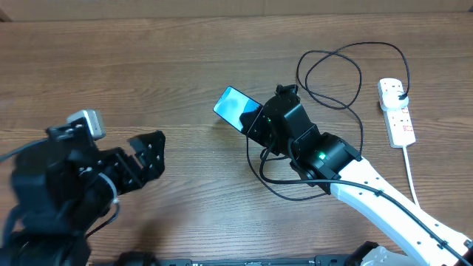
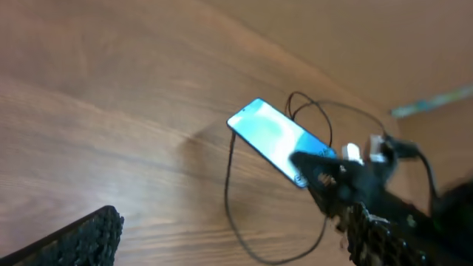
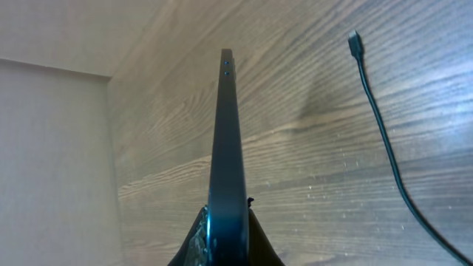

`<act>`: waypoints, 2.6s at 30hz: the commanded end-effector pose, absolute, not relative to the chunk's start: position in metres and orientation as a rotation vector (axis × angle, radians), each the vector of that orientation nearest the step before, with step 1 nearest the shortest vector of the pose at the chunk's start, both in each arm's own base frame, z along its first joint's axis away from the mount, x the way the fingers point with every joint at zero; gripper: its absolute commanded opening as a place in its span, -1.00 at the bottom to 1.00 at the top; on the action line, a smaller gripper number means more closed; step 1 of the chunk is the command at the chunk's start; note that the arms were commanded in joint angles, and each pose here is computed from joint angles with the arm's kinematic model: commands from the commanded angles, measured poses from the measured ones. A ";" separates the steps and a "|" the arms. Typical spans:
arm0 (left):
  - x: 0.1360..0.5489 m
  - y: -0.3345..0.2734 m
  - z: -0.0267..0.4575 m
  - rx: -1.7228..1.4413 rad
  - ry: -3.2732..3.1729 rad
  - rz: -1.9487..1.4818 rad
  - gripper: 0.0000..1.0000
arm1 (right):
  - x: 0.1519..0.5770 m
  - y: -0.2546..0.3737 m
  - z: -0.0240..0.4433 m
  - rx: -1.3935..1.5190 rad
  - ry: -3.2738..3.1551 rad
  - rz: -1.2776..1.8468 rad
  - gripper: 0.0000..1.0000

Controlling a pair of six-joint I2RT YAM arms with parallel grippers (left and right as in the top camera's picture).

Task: Plug charger to phone and switch on socket
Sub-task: 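Bring the phone in the right gripper toward the left gripper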

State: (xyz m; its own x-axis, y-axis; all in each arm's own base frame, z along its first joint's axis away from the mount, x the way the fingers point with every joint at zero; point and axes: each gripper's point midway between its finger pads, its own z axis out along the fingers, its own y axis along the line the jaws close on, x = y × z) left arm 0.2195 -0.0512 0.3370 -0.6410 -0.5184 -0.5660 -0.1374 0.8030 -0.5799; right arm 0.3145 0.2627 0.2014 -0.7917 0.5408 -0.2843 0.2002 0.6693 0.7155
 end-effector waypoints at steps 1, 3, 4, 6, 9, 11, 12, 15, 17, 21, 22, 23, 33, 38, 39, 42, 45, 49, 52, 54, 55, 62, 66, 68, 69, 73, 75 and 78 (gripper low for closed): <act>0.231 -0.059 0.300 -0.712 2.260 -0.786 0.99 | 0.313 0.265 0.229 0.603 2.349 1.036 -0.92; 0.242 -0.070 0.283 -0.749 2.272 -0.883 0.99 | 0.312 0.263 0.226 0.639 2.360 1.035 -0.93; 0.247 -0.073 0.277 -0.774 2.276 -0.917 0.99 | 0.311 0.263 0.225 0.653 2.361 1.037 -0.93; 0.255 -0.078 0.260 -0.854 2.291 -0.983 0.99 | 0.311 0.263 0.224 0.663 2.364 1.037 -0.93; 0.264 -0.084 0.235 -0.979 2.328 -1.048 0.99 | 0.311 0.263 0.224 0.670 2.364 1.039 -0.93; 0.270 -0.089 0.225 -1.020 2.353 -1.087 0.99 | 0.310 0.262 0.223 0.706 2.367 1.044 -0.93; 0.273 -0.092 0.223 -1.024 2.365 -1.109 0.99 | 0.310 0.262 0.222 0.722 2.366 1.048 -0.93; 0.288 -0.106 0.222 -0.974 2.383 -1.227 0.99 | 0.310 0.261 0.222 0.759 2.363 1.057 -0.93; 0.295 -0.112 0.222 -0.953 2.388 -1.292 0.99 | 0.311 0.260 0.222 0.766 2.363 1.058 -0.93; 0.303 -0.120 0.211 -1.067 2.414 -1.380 0.99 | 0.314 0.256 0.221 0.817 2.354 1.064 -0.93; 0.304 -0.121 0.209 -1.079 2.421 -1.388 0.99 | 0.315 0.255 0.221 0.836 2.349 1.065 -0.93; 0.307 -0.122 0.205 -1.088 2.431 -1.398 0.99 | 0.319 0.250 0.221 0.870 2.338 1.063 -0.92; 0.313 -0.122 0.200 -1.118 2.427 -1.409 0.99 | 0.323 0.255 0.192 0.929 2.457 1.104 -0.93; 0.314 -0.121 0.199 -1.142 2.422 -1.404 0.99 | 0.315 0.269 0.178 0.980 2.546 1.170 -0.93; 0.314 -0.121 0.199 -1.158 2.420 -1.408 0.99 | 0.314 0.270 0.176 0.978 2.558 1.173 -0.93; 0.314 -0.121 0.199 -1.225 2.407 -1.421 0.99 | 0.313 0.271 0.172 0.984 2.573 1.168 -0.93; 0.314 -0.121 0.199 -1.277 2.397 -1.431 0.99 | 0.311 0.274 0.173 0.975 2.588 1.192 -0.93; 0.314 -0.121 0.199 -1.344 2.382 -1.443 0.99 | 0.305 0.279 0.174 0.959 2.618 1.231 -0.93; 0.314 -0.120 0.198 -1.389 2.369 -1.439 0.99 | 0.304 0.281 0.176 0.950 2.622 1.252 -0.93; 0.315 -0.118 0.197 -1.403 2.362 -1.421 0.99 | 0.302 0.283 0.177 0.958 2.627 1.274 -0.93; 0.316 -0.118 0.196 -1.409 2.359 -1.413 1.00 | 0.302 0.284 0.178 0.964 2.628 1.282 -0.93; 0.316 -0.116 0.195 -1.465 2.345 -1.406 0.93 | 0.322 0.291 0.198 0.910 2.504 1.363 -0.93; 0.316 -0.116 0.194 -1.525 2.330 -1.415 0.73 | 0.328 0.295 0.207 0.982 2.450 1.431 -0.93; 0.316 -0.116 0.194 -1.553 2.321 -1.418 0.69 | 0.328 0.296 0.209 1.010 2.440 1.445 -0.93; 0.316 -0.116 0.194 -1.569 2.315 -1.420 0.65 | 0.328 0.296 0.209 1.032 2.440 1.451 -0.93; 0.316 -0.116 0.194 -1.594 2.306 -1.419 0.47 | 0.320 0.303 0.212 1.094 2.471 1.531 -0.93; 0.316 -0.116 0.194 -1.595 2.306 -1.419 0.43 | 0.316 0.307 0.217 1.117 2.481 1.585 -0.93; 0.316 -0.116 0.194 -1.594 2.306 -1.418 0.23 | 0.312 0.313 0.224 1.104 2.491 1.653 -0.92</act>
